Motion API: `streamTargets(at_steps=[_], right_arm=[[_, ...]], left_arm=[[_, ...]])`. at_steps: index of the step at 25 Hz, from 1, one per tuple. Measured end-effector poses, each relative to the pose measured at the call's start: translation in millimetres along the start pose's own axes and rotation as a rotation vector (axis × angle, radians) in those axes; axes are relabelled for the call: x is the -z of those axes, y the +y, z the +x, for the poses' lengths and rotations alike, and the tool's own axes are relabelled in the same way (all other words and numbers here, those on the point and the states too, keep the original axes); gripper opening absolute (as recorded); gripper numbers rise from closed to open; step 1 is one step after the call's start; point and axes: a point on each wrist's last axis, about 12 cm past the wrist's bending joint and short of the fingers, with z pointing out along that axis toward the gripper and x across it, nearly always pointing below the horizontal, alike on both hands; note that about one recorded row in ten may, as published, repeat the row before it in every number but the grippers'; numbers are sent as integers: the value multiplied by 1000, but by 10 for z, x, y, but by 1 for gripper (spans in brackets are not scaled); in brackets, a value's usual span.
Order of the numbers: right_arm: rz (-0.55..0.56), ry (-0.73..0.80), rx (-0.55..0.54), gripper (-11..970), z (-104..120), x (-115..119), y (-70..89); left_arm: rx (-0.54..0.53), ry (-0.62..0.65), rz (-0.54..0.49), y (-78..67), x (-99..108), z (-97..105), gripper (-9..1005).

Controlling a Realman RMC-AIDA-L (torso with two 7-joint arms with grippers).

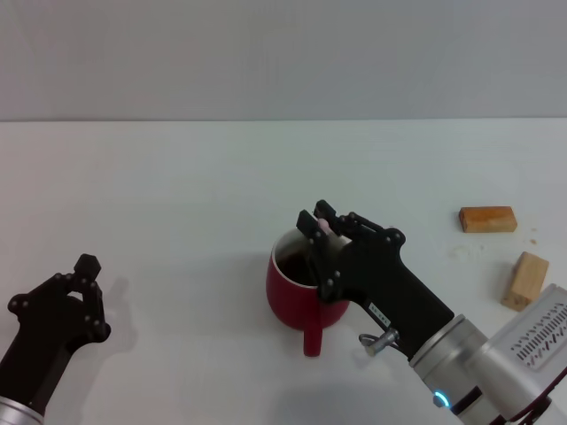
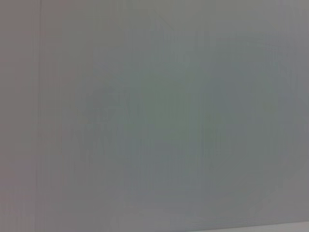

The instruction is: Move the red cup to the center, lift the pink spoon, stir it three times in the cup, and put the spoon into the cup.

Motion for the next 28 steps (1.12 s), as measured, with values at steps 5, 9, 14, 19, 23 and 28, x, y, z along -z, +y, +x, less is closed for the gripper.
streamTargets(at_steps=[5,9,14,19,23,28], right_arm=[[-3,-13,0,139,-20,-6,11],[0,-54,-2,226,-56,33,20],[53,-153,-7,401,-138,182,-31],[277,-263,21,576,-197,547,-314],[450,-323,57,634,-232,864,-493],[602,-339,92,634,-233,1166,-620]], left_arm=[[1,-4,-3,2,21,-3,0],[-1,-15,-8,16,42,-14,0],[-5,-31,-26,51,95,-30,0],[-8,-43,-59,99,152,-42,0],[-10,-47,-86,140,186,-47,0],[-12,-55,-104,166,207,-57,0]])
